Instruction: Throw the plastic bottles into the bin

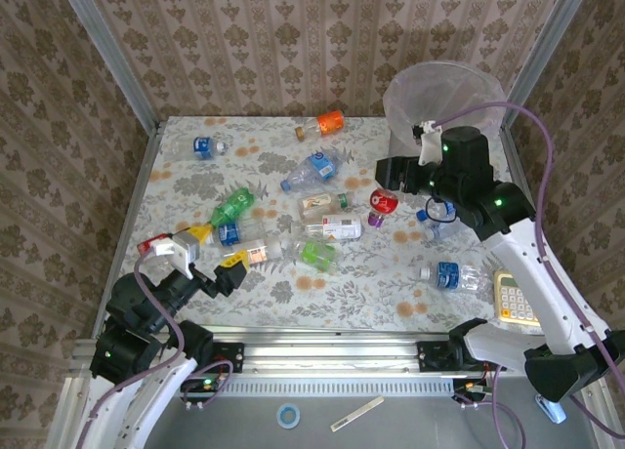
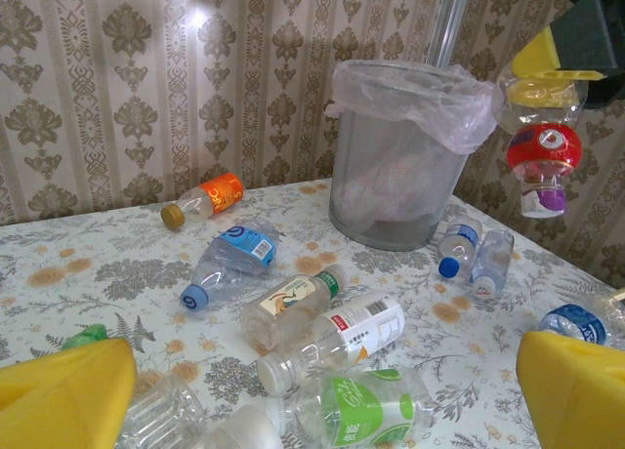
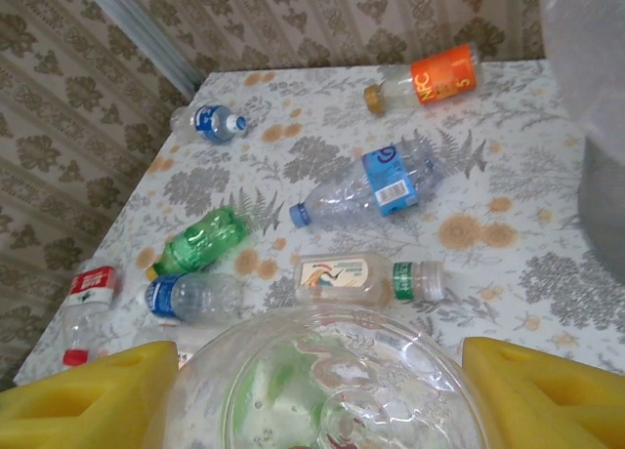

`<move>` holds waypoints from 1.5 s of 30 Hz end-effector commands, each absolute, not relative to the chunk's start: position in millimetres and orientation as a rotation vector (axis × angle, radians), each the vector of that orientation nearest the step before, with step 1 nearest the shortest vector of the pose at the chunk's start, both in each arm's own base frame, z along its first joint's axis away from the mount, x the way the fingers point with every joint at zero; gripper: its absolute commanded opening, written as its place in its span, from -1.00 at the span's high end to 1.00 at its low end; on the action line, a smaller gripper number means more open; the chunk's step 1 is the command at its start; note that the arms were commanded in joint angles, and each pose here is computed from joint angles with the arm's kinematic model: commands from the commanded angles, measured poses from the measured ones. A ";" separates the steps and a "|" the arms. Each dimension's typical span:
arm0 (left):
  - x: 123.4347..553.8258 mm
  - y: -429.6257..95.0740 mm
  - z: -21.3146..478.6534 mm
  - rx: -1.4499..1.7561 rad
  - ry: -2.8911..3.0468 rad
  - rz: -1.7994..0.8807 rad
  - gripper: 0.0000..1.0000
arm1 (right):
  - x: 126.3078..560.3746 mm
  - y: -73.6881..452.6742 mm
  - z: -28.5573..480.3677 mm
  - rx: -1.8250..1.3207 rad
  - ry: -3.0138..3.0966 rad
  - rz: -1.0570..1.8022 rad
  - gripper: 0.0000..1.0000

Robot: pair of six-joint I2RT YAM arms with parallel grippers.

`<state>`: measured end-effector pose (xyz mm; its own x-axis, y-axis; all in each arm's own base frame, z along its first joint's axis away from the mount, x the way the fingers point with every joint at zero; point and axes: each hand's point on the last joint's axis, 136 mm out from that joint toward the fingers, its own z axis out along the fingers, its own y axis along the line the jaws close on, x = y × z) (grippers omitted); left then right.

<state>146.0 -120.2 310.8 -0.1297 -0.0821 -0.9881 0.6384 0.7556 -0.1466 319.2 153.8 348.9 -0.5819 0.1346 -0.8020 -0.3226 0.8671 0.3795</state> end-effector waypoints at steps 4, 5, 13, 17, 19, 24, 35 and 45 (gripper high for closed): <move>147.3 -117.7 309.7 0.452 1.588 -0.637 -0.99 | 353.0 114.1 410.5 -0.019 1.973 0.484 0.19; 147.6 -117.9 309.7 0.453 1.588 -0.637 -1.00 | 363.8 98.5 424.6 0.037 1.949 0.468 0.19; 152.0 -120.7 302.4 0.463 1.636 -0.633 -1.00 | 460.3 -10.9 478.6 0.353 1.839 0.276 -0.78; 154.4 -123.4 298.4 0.472 1.663 -0.636 -1.00 | 455.0 1.6 470.7 0.289 1.866 0.281 -1.00; 154.9 -124.4 297.2 0.476 1.672 -0.638 -1.00 | 442.8 2.2 471.3 0.272 1.847 0.281 -1.00; 155.5 -127.5 295.6 0.489 1.681 -0.649 -1.00 | 391.6 6.0 496.6 0.229 1.810 0.280 -1.00; 153.7 -127.4 298.0 0.484 1.671 -0.660 -1.00 | 324.4 14.7 448.7 0.343 1.970 0.380 -1.00; 152.0 -128.5 300.0 0.494 1.659 -0.667 -1.00 | 290.2 15.5 409.1 0.411 2.034 0.401 -1.00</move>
